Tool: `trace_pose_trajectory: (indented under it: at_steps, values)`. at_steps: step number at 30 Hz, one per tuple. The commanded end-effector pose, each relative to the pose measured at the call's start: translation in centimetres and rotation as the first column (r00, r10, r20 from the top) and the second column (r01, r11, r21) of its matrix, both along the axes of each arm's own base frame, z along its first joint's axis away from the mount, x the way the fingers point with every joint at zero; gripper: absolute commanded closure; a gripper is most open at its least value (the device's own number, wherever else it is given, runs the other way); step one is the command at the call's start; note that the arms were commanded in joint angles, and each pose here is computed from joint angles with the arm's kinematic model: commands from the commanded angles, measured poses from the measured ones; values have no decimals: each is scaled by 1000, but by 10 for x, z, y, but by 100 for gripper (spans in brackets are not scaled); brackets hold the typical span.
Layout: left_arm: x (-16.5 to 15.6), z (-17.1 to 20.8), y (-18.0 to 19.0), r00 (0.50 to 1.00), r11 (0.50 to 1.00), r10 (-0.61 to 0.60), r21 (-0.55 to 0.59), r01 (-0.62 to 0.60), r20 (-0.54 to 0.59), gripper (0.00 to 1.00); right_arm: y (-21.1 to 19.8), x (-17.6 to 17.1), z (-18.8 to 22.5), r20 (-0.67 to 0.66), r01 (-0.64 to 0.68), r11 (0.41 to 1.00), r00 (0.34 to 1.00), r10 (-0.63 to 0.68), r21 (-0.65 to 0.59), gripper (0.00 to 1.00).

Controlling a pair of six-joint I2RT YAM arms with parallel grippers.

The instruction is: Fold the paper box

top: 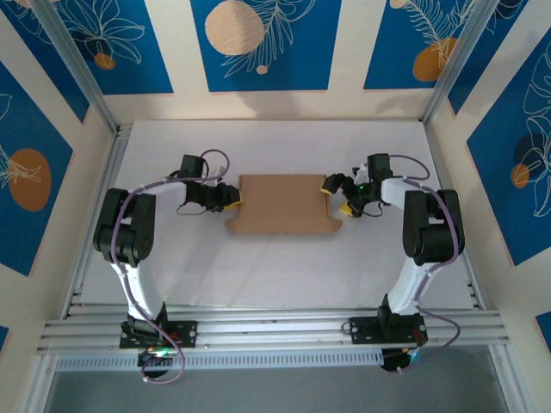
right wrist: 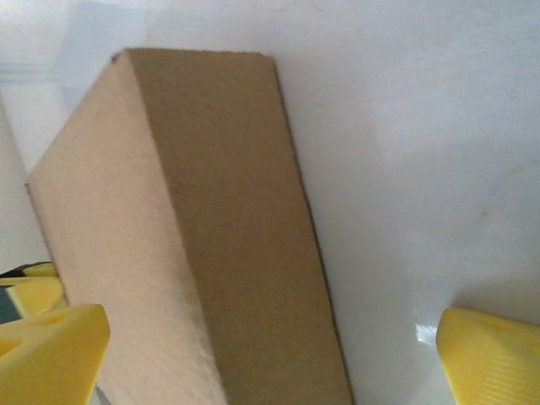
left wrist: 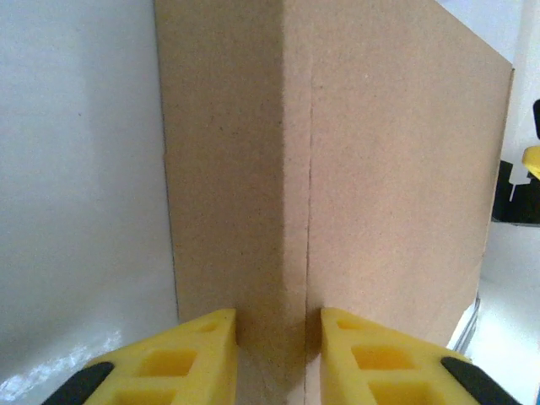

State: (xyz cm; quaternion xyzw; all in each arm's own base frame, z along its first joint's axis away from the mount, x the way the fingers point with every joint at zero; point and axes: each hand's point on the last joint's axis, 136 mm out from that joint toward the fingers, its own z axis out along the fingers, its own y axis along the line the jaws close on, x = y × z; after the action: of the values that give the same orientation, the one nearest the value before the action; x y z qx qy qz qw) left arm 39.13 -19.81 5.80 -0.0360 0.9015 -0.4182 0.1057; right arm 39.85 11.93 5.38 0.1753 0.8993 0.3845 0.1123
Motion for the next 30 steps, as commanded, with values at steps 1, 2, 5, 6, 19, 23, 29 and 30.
trace_pose_trajectory:
  at_steps: [1, 2, 5, 6, 19, 23, 29, 30]
  values:
    - [-14, -43, 26, 991, 995, 50, 95, -38, -125, 76, 29, -5, 10, 13, -111, 988, 994, 110, 104, 0]
    - [-14, -44, 27, 990, 995, 50, 90, -39, -130, 77, 33, -7, 8, 4, -126, 986, 992, 126, 107, 0]
    - [-15, -47, 27, 988, 997, 46, 74, -36, -146, 81, 43, -11, 3, -13, -159, 980, 987, 161, 117, 0]
    - [-16, -50, 28, 987, 997, 48, 74, -37, -153, 81, 46, -13, 2, -20, -167, 978, 985, 171, 127, 0]
    - [-17, -54, 29, 984, 998, 48, 47, -41, -172, 88, 80, -22, 48, 30, -224, 882, 972, 233, 413, 10]
    - [-14, -47, 26, 985, 999, 48, 17, -46, -165, 89, 88, -27, 70, 66, -235, 846, 970, 232, 478, 19]
    - [-9, -32, 24, 990, 999, 53, -1, -53, -134, 80, 85, -31, 84, 71, -202, 865, 979, 191, 460, 36]
    - [-8, -29, 24, 990, 998, 56, 3, -56, -128, 76, 84, -31, 83, 63, -189, 877, 982, 180, 442, 40]
